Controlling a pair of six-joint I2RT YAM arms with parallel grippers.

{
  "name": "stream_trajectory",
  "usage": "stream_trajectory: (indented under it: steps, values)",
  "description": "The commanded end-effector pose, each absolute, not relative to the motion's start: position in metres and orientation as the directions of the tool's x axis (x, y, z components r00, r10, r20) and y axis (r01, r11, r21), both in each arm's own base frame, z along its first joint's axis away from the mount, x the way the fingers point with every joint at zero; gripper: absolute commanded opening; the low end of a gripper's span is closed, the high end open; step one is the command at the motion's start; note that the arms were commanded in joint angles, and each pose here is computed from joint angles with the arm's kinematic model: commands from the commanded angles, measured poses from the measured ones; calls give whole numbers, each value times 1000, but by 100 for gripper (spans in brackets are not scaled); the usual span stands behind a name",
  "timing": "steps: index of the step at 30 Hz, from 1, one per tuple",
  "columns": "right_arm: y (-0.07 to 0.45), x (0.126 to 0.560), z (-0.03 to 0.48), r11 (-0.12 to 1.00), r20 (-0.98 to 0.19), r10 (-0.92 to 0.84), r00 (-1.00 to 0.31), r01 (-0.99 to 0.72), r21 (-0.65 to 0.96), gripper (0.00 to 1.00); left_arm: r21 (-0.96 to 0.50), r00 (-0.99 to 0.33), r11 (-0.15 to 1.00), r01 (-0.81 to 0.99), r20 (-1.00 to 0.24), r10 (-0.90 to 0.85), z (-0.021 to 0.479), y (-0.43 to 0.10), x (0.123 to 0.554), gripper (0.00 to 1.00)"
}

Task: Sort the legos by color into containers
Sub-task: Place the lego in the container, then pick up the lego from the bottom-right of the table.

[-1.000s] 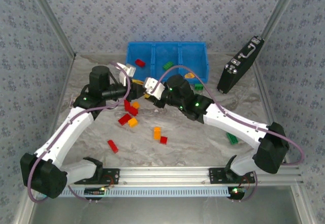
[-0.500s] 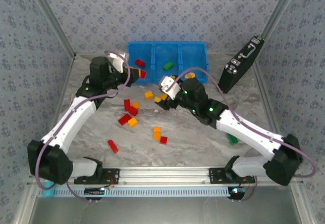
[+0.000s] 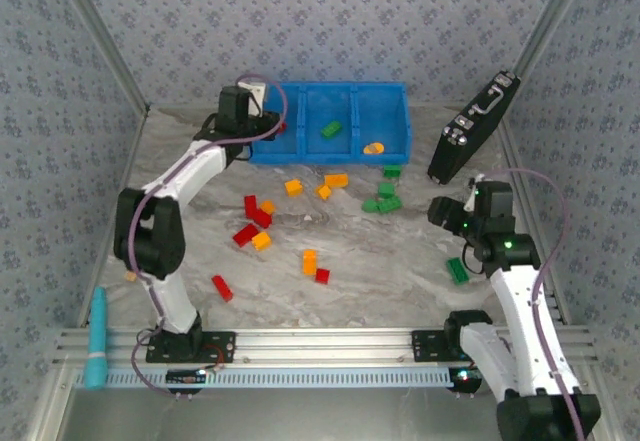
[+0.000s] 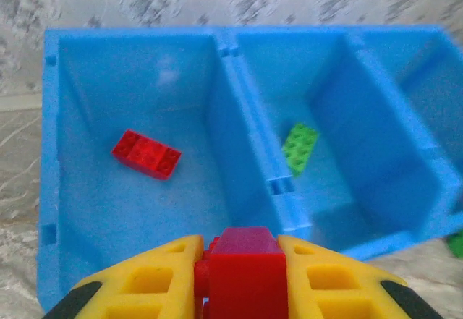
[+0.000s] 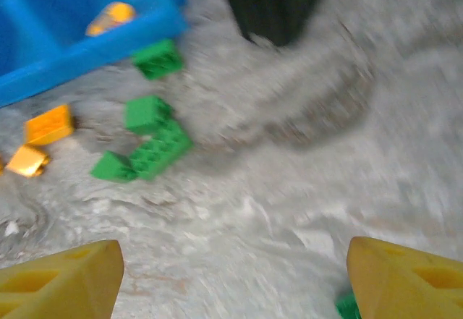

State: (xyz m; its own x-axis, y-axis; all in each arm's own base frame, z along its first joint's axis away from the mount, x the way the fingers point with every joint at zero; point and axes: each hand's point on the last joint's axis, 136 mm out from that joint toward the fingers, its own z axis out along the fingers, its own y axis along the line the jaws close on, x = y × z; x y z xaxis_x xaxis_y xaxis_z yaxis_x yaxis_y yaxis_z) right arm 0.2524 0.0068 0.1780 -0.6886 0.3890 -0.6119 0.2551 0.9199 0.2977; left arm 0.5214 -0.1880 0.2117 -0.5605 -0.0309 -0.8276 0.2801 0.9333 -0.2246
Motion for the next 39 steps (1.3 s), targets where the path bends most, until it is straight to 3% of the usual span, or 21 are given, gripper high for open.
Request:
stream_trajectory:
  steps: [1, 4, 8, 16, 23, 32, 39]
  values:
    - [3, 213, 122, 782, -302, 614, -729, 510, 359, 82, -184, -564, 957, 223, -825, -27, 204, -180, 547, 9]
    - [1, 218, 102, 712, -224, 688, -690, 581, 395, 82, -195, -583, 960, 204, -811, -41, 189, -184, 566, 10]
    - [-7, 217, 83, 719, -173, 685, -707, 621, 312, 83, -193, -622, 967, 164, -781, -50, 167, -183, 583, 15]
    - [-22, 206, 54, 692, -109, 719, -686, 695, 194, 89, -204, -650, 968, 149, -758, -59, 151, -186, 597, 38]
    - [-29, 195, 41, 690, -74, 723, -687, 715, 108, 91, -223, -616, 956, 189, -786, -62, 181, -193, 596, 52]
    - [-32, 188, 40, 636, -35, 772, -635, 769, 63, 91, -193, -521, 948, 253, -853, -35, 236, -196, 584, 58]
    - [-33, 187, 27, 660, -13, 751, -660, 751, -12, 86, -154, -475, 951, 269, -880, -8, 255, -186, 576, 60]
